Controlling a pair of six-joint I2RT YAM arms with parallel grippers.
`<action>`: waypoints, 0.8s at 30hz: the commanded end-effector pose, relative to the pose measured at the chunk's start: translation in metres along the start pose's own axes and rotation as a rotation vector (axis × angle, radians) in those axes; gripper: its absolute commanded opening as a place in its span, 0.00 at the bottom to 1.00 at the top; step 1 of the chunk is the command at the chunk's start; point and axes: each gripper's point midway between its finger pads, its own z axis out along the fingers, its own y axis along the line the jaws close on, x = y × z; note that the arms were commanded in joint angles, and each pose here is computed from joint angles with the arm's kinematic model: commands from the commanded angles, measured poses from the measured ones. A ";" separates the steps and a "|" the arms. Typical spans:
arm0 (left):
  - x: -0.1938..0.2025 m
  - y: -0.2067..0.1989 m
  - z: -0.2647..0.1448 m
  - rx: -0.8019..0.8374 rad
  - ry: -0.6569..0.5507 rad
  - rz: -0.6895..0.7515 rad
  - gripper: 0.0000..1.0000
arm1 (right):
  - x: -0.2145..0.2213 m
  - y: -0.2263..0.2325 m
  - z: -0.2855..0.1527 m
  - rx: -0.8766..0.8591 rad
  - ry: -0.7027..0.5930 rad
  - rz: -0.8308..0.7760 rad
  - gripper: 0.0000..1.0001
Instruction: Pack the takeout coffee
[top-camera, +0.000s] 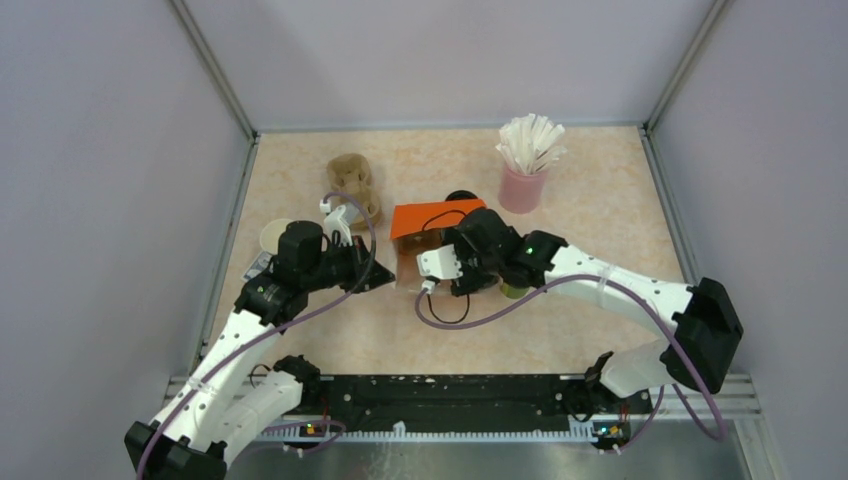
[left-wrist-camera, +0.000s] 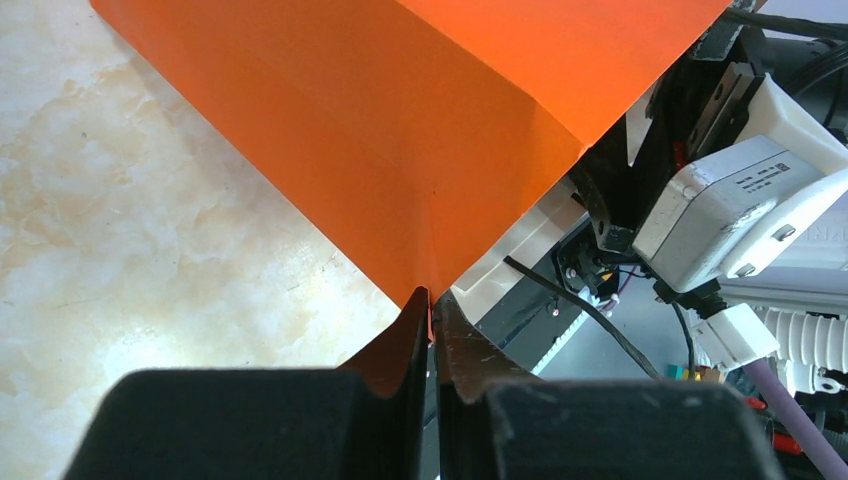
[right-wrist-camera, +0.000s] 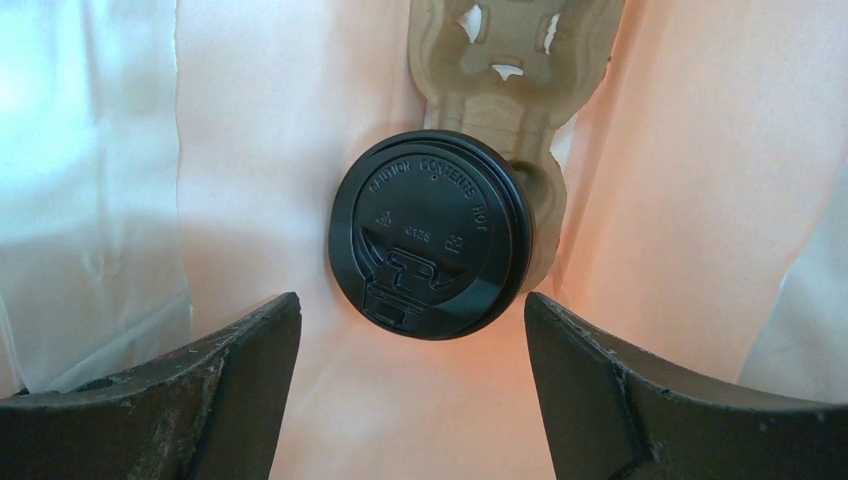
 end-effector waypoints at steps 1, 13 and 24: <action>-0.015 -0.016 -0.005 0.044 -0.044 0.052 0.09 | -0.010 -0.018 -0.025 0.050 -0.034 0.033 0.80; -0.016 -0.017 -0.006 0.049 -0.045 0.053 0.08 | -0.019 -0.017 -0.038 0.039 -0.080 0.063 0.64; -0.015 -0.019 -0.006 0.059 -0.039 0.052 0.08 | -0.038 -0.017 -0.036 0.048 -0.145 0.063 0.48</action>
